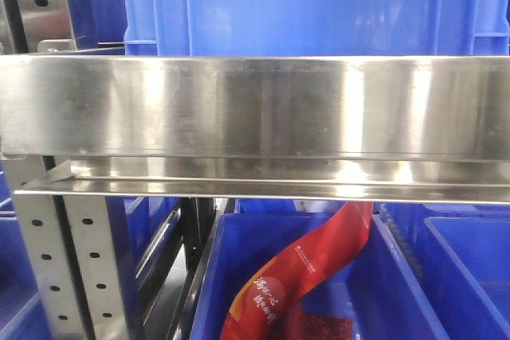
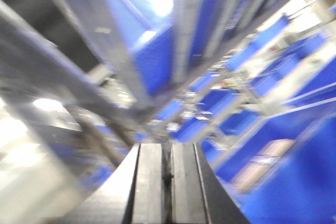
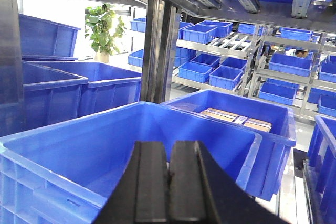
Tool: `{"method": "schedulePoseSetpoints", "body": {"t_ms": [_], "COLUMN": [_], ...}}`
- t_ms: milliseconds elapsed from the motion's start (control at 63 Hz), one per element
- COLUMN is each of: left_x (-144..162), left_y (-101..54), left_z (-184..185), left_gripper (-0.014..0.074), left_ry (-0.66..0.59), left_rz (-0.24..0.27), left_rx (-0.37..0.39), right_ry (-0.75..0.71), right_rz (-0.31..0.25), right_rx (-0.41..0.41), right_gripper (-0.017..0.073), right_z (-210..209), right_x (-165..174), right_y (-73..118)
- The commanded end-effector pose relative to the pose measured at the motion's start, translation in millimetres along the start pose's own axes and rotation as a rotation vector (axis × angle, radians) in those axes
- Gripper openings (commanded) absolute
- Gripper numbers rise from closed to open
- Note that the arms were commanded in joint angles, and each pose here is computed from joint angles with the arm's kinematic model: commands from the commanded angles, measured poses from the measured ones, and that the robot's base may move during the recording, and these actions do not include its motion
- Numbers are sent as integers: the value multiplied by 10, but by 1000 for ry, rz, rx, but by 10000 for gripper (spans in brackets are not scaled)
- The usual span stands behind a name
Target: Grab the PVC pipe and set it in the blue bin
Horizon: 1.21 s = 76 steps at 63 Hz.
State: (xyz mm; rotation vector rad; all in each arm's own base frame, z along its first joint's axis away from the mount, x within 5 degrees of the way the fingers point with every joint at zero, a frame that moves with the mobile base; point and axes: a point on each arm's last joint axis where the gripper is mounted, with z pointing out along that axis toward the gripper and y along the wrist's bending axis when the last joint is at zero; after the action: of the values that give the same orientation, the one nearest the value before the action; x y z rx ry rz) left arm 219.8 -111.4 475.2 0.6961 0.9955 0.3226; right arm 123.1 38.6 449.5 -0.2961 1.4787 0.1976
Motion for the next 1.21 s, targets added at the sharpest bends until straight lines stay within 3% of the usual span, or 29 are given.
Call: {"method": "schedulePoseSetpoints", "body": {"t_ms": [0, 175, 365, 444, 603, 1190], "left_x": [-46, -68, -23, -21, -71, -217], "left_y": [122, 213, 216, 222, 275, 545], "left_z": [-72, -160, -249, -277, -340, -608], "left_gripper": [-111, -111, -111, -111, -111, -111], "left_ry": [-21, -12, 68, 84, 77, 46], "left_rz": [69, 160, 167, 159, 59, 78], "left_rx": [-36, -31, 57, 73, 53, -53], "right_ry": [-15, -15, -15, -15, -17, -17], "right_rz": [-11, -11, -11, -11, -11, -11], "right_rx": [5, 5, 5, 5, 6, 6], "right_gripper": [-168, -168, -168, -168, -168, -168], "right_z": [-20, -20, -20, -20, -20, -20], "right_x": [-12, -12, -12, -12, -14, -14], "right_y": [-3, -3, -3, -3, -4, -4]}}
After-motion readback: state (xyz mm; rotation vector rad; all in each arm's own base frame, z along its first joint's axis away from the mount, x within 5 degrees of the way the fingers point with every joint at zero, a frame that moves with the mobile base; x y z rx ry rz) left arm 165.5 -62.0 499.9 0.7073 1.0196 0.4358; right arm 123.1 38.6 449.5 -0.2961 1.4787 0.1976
